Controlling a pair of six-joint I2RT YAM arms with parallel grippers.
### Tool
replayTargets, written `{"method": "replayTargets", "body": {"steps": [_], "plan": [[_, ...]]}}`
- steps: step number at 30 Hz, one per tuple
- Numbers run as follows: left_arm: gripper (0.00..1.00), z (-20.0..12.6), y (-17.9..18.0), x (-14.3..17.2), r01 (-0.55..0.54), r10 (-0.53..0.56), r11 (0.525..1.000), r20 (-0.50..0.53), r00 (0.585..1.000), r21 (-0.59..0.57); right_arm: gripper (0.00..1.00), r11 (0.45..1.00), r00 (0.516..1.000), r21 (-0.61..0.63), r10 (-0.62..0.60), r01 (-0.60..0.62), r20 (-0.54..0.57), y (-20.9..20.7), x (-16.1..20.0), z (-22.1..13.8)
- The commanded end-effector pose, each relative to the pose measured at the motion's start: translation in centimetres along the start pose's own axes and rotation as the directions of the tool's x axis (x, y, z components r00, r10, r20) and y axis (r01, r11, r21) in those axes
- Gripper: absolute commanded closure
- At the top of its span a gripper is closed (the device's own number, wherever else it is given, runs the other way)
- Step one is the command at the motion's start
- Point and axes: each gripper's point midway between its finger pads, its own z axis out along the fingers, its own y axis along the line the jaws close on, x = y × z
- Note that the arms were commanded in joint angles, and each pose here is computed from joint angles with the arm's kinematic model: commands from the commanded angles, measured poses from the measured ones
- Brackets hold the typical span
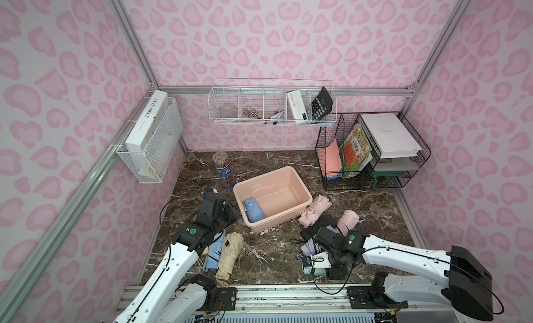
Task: Put the umbrella into the storage box
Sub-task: Pick up the umbrella from the center of the board.
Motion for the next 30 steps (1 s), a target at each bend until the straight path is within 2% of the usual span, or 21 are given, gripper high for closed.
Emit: {"method": "replayTargets", "body": {"steps": [1, 20, 30], "plan": [[0.44, 0.1, -0.3, -0.4, 0.003, -0.004, 1.0, 0.014, 1.0, 0.008, 0.23, 1.0, 1.0, -0.021, -0.008, 0.007, -0.024, 0.4, 0.4, 0.4], [0.44, 0.1, -0.5, -0.7, 0.0, 0.0, 1.0, 0.02, 1.0, 0.006, 0.28, 0.999, 0.998, -0.029, -0.037, 0.036, -0.042, 0.0, -0.6, 2.6], [0.44, 0.3, -0.5, -0.7, -0.003, 0.003, 1.0, 0.02, 1.0, 0.002, 0.44, 0.999, 0.999, -0.028, -0.041, 0.04, -0.034, 0.0, -0.9, 2.8]]}}
